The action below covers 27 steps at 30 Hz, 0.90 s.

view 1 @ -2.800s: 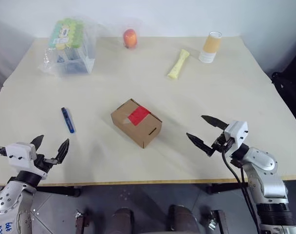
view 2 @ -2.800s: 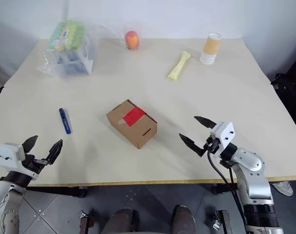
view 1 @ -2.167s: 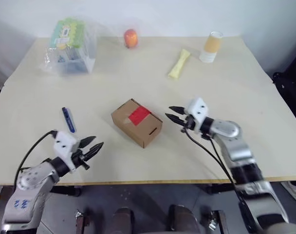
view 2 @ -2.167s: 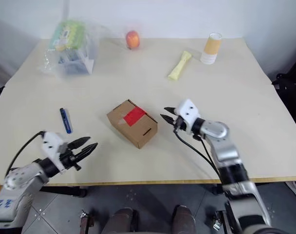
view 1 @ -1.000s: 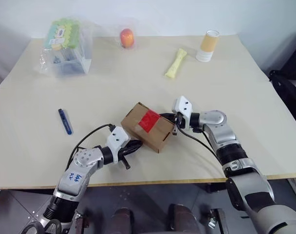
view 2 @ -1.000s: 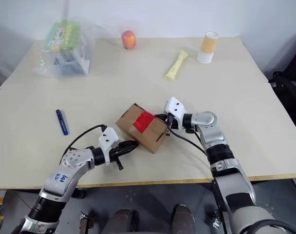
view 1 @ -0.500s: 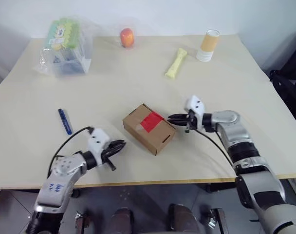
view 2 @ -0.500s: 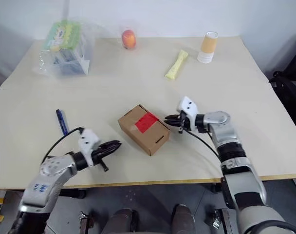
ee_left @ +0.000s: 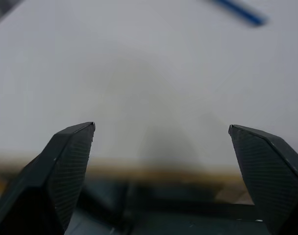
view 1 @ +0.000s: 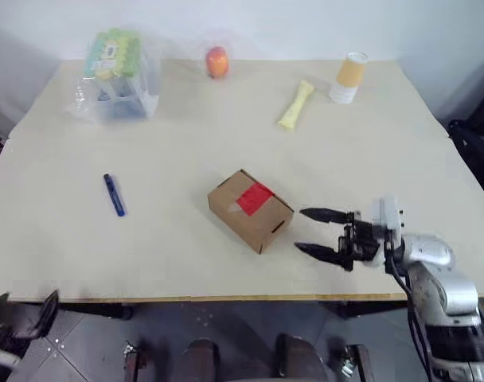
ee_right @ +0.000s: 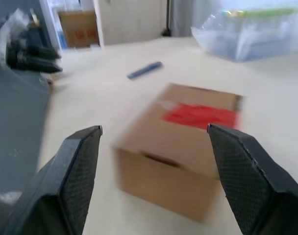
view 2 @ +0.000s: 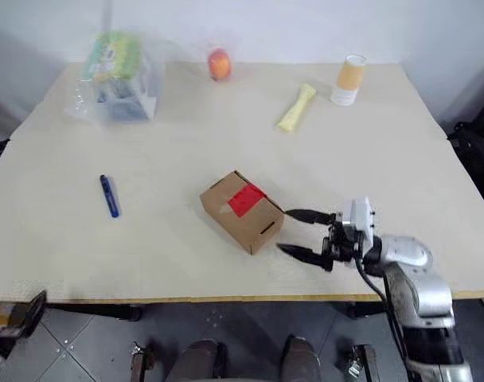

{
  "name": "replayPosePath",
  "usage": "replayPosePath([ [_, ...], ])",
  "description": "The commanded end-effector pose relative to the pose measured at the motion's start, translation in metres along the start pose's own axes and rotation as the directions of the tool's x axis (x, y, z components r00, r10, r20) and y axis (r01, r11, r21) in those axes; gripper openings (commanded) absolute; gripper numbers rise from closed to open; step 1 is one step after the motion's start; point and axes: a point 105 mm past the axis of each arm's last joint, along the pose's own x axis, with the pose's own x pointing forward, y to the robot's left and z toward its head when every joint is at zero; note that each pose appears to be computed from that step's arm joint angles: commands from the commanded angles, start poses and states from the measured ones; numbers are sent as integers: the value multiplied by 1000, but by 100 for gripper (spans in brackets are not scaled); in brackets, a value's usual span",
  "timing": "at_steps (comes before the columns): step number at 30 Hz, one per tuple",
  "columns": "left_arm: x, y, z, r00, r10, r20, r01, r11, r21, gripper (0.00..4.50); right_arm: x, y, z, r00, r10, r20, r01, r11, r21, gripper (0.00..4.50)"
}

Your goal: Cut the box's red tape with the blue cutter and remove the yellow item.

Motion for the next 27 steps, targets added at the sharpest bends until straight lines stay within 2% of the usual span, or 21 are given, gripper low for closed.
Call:
replayPosePath([
  [1, -9, -5, 12, 999, -4, 48, 6, 1000, -22, 450, 1, 10, 13, 997, -14, 71, 20, 996, -88, 448],
  [3, 1, -17, 21, 996, -24, 81, 27, 999, -32, 450, 2, 9, 13, 997, -23, 73, 30, 995, -99, 448],
  [5, 22, -37, 35, 992, -56, 112, 57, 998, -9, 450, 2, 4, 14, 997, -43, 72, 52, 991, -123, 448],
  [7, 49, -57, 49, 990, -20, 137, 21, 1000, 0, 450, 1, -5, 16, 994, -80, 71, 90, 983, -159, 448],
  [9, 69, -78, 70, 979, -7, 203, 21, 998, -65, 450, 4, -9, 20, 994, -78, 76, 90, 983, -162, 448],
  [12, 99, -101, 85, 981, 43, 188, -19, 991, -129, 450, 10, -9, 27, 994, -58, 89, 68, 991, -118, 448],
  [17, 130, -120, 77, 988, 125, 93, -118, 989, -84, 450, 19, -3, 27, 994, -51, 101, 58, 995, -75, 448],
  [21, 160, -131, 73, 980, 199, 19, -194, 969, -151, 450, 25, 0, 30, 993, -51, 105, 60, 994, -90, 448],
  [27, 182, -158, 78, 997, 79, 5, -77, 987, -144, 450, 29, 1, 31, 989, -77, 123, 87, 993, -79, 448],
])
